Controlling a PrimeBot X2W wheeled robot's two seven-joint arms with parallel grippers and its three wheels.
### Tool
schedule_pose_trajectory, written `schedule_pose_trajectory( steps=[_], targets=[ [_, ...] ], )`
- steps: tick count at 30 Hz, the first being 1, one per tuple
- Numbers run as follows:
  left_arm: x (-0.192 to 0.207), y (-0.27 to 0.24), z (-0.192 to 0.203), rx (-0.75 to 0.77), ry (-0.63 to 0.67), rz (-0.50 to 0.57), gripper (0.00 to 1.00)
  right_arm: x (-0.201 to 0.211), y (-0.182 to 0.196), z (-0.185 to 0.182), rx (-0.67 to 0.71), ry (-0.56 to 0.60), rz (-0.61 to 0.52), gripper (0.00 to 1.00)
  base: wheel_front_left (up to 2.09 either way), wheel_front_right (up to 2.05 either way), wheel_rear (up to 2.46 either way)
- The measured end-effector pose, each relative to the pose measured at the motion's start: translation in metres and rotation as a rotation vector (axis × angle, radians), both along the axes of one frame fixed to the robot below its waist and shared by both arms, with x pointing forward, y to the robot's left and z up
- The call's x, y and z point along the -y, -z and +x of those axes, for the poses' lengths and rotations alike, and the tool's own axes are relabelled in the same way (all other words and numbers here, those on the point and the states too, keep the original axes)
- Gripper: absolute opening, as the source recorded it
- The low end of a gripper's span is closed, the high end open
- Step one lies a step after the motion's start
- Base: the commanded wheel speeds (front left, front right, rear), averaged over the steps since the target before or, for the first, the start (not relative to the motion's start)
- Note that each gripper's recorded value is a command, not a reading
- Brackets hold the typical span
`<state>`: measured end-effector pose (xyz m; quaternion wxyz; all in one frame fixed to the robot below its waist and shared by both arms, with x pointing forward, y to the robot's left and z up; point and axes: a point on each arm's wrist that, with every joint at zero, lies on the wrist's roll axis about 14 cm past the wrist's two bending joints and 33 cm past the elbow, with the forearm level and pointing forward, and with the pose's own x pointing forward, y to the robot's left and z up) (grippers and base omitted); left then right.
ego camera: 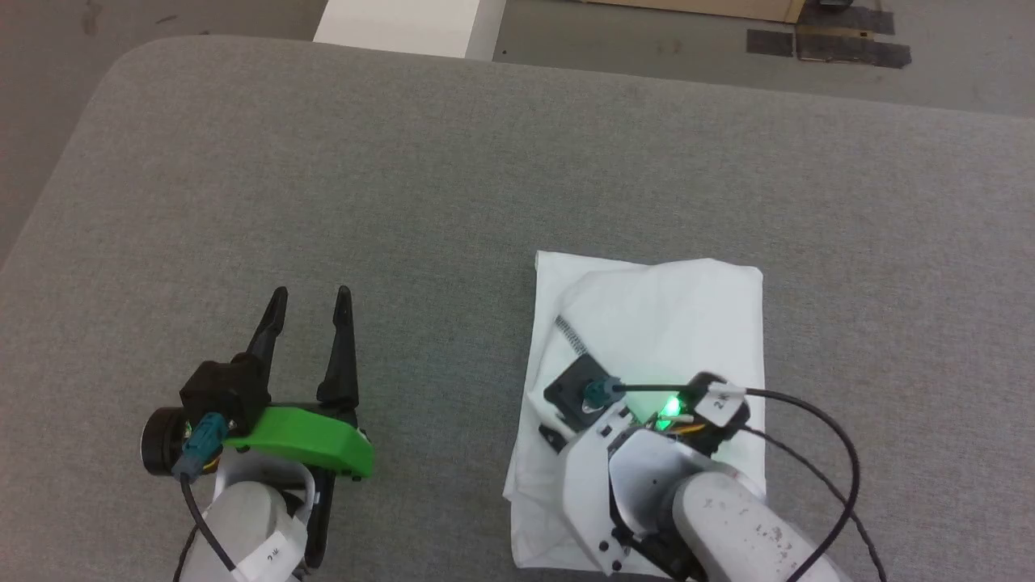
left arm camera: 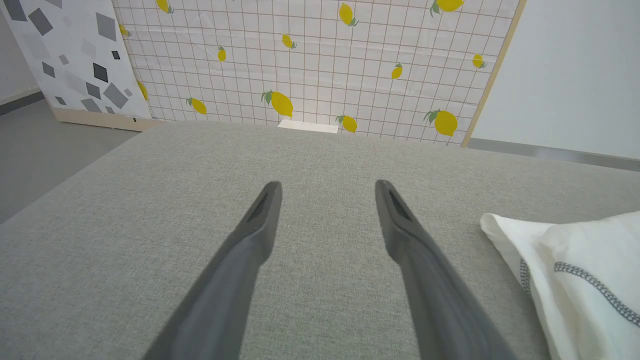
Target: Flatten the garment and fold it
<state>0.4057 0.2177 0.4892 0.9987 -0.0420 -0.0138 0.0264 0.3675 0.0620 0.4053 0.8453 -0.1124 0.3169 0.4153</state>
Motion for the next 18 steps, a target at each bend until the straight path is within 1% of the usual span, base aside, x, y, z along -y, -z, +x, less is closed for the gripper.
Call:
schedule_pose_trajectory(
  steps=[1, 2, 3, 5, 7, 11, 13, 15, 18],
  targets=[
    [-0.002, 0.001, -0.001, -0.004, -0.006, 0.0, 1.0, -0.001, 0.006, -0.005, -0.031, -0.01, -0.009, 0.24, 0.0, 0.0, 0.0],
    [-0.003, 0.002, -0.001, -0.005, -0.01, -0.001, 1.0, -0.002, 0.01, -0.01, -0.05, -0.021, -0.015, 0.59, 0.0, 0.0, 0.0],
    [-0.003, 0.001, -0.001, -0.005, -0.011, -0.002, 1.0, -0.003, 0.01, -0.012, -0.064, -0.021, -0.008, 1.0, 0.0, 0.0, 0.0],
    [-0.003, -0.001, -0.002, 0.001, -0.01, -0.002, 1.0, -0.004, 0.006, -0.013, -0.077, -0.009, 0.023, 1.0, 0.0, 0.0, 0.0],
    [-0.002, -0.003, -0.001, 0.009, -0.006, -0.002, 1.0, -0.003, -0.007, -0.006, -0.054, 0.024, 0.083, 1.0, 0.0, 0.0, 0.0],
    [0.003, -0.01, -0.001, 0.029, 0.008, -0.005, 1.0, 0.009, -0.068, 0.022, 0.095, 0.164, 0.343, 1.0, 0.0, 0.0, 0.0],
    [0.007, -0.013, -0.001, 0.037, 0.017, -0.007, 1.0, 0.03, -0.097, 0.037, 0.192, 0.256, 0.455, 1.0, 0.0, 0.0, 0.0],
    [0.011, -0.015, -0.001, 0.046, 0.033, -0.008, 1.0, 0.062, -0.12, 0.049, 0.292, 0.372, 0.537, 1.0, 0.0, 0.0, 0.0],
    [0.016, -0.021, 0.0, 0.063, 0.049, -0.01, 1.0, 0.111, -0.126, 0.054, 0.356, 0.532, 0.584, 1.0, 0.0, 0.0, 0.0]
  ],
)
